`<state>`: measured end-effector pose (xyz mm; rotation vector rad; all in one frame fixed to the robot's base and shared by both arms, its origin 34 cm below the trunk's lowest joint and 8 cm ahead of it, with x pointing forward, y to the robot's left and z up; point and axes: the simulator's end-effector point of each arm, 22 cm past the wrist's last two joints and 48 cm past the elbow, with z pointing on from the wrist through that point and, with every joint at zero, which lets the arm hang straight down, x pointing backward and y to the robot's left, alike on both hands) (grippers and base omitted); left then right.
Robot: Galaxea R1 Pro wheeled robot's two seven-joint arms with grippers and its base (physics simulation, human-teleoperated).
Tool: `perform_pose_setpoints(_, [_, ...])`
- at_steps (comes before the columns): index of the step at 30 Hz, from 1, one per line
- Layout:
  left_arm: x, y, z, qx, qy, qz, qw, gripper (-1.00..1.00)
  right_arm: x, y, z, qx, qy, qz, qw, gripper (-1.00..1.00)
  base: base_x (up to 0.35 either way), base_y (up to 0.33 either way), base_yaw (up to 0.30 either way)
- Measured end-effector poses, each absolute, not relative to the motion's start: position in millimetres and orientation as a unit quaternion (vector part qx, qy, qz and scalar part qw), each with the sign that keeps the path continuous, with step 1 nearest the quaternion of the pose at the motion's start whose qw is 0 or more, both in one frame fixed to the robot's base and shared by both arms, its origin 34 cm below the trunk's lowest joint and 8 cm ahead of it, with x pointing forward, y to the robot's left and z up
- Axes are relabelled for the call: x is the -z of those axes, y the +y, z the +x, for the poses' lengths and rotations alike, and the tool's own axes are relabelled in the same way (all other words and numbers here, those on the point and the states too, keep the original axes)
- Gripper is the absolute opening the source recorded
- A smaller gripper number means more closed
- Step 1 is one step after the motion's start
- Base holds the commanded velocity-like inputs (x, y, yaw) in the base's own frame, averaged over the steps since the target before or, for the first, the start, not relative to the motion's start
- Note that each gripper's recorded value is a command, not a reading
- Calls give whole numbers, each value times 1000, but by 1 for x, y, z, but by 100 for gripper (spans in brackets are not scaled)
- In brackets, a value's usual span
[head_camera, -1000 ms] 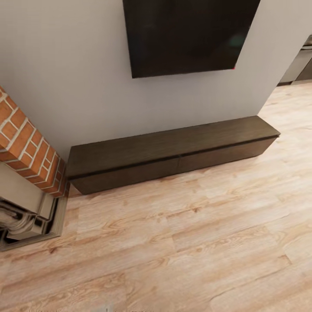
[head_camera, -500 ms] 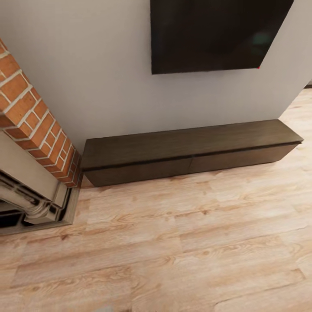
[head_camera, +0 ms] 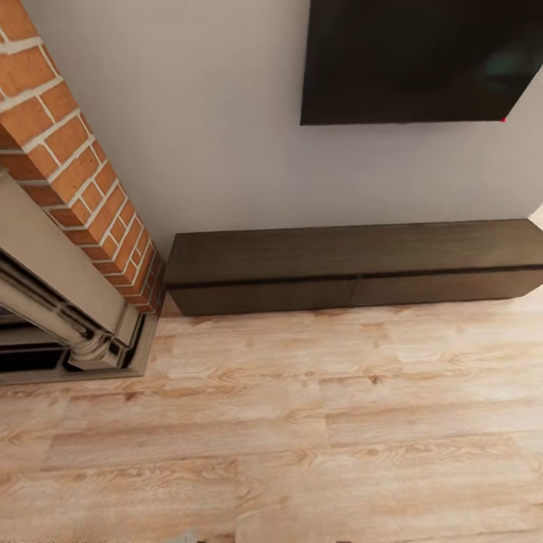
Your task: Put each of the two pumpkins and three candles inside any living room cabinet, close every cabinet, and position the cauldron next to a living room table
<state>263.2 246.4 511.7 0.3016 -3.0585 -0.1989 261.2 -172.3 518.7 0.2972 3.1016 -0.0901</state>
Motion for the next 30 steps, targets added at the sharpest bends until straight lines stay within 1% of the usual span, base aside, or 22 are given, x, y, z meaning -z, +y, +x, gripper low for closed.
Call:
perform_pose_setpoints(4, [-511,247,261,65,-993,98,33,100,-518,-172,260,29,995,93,11,100,215,-111,147])
perform_pose_setpoints(8, [-511,247,261,65,-993,97,33,100,-518,-172,260,28,996,89,11,100,88,-27,24])
perform_pose_setpoints(13, [-511,247,261,65,-993,98,34,100,-518,-172,260,27,996,88,11,100,223,-5,4])
perform_pose_setpoints(17, [-511,247,261,65,-993,97,34,100,-518,-171,260,26,996,88,11,100,67,7,0])
perform_pose_setpoints(22, [-511,247,261,65,-993,98,34,100,-518,-171,259,25,996,88,10,100,89,117,0])
perform_pose_setpoints(30, [-511,246,261,65,-993,97,34,100,-518,-173,251,27,996,87,6,100,13,14,0])
